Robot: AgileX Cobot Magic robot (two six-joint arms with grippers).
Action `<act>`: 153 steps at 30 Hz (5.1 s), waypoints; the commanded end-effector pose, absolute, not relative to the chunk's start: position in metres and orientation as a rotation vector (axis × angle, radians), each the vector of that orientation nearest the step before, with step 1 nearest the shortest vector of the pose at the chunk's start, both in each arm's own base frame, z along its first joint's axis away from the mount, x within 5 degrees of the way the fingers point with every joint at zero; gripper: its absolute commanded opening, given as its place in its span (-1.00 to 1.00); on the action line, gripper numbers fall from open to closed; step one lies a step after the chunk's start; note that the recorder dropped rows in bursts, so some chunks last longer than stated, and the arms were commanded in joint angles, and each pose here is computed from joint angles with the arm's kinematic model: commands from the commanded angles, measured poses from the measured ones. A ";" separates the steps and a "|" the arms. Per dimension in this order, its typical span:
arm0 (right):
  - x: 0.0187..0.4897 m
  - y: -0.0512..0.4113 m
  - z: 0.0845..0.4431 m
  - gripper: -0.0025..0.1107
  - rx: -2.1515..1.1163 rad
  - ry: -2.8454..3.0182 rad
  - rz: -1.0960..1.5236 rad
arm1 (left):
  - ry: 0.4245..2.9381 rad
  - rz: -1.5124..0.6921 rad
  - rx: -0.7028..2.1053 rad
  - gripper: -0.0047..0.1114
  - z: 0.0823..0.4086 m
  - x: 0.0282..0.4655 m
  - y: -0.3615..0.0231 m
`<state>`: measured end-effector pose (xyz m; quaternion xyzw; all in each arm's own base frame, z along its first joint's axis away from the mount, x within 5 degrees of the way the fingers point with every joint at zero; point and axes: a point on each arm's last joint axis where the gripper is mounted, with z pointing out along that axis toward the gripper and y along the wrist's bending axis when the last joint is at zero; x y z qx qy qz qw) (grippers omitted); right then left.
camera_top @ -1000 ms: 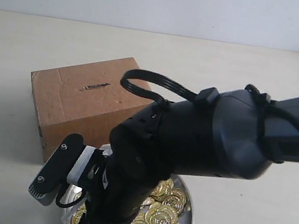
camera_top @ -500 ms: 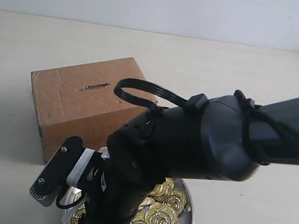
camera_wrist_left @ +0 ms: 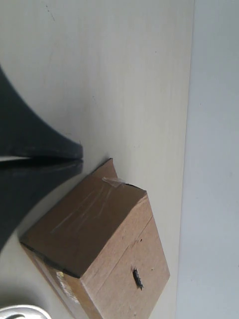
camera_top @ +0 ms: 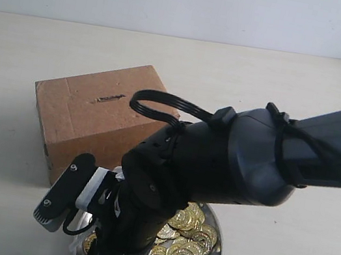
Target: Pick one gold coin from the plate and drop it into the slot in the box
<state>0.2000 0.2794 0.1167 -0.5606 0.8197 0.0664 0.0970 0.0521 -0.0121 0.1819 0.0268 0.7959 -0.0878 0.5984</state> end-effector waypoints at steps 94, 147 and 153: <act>0.152 0.222 0.312 -0.44 -1.849 1.650 0.204 | 2.184 -1.372 0.430 -0.73 0.245 0.130 -0.094; 0.169 0.233 0.300 -0.44 -1.654 1.791 0.177 | 2.239 -1.496 0.492 -0.03 0.245 0.161 -0.160; 0.169 0.232 0.299 -0.44 -1.667 1.798 0.167 | 2.241 -1.515 0.457 -0.09 0.246 0.161 -0.160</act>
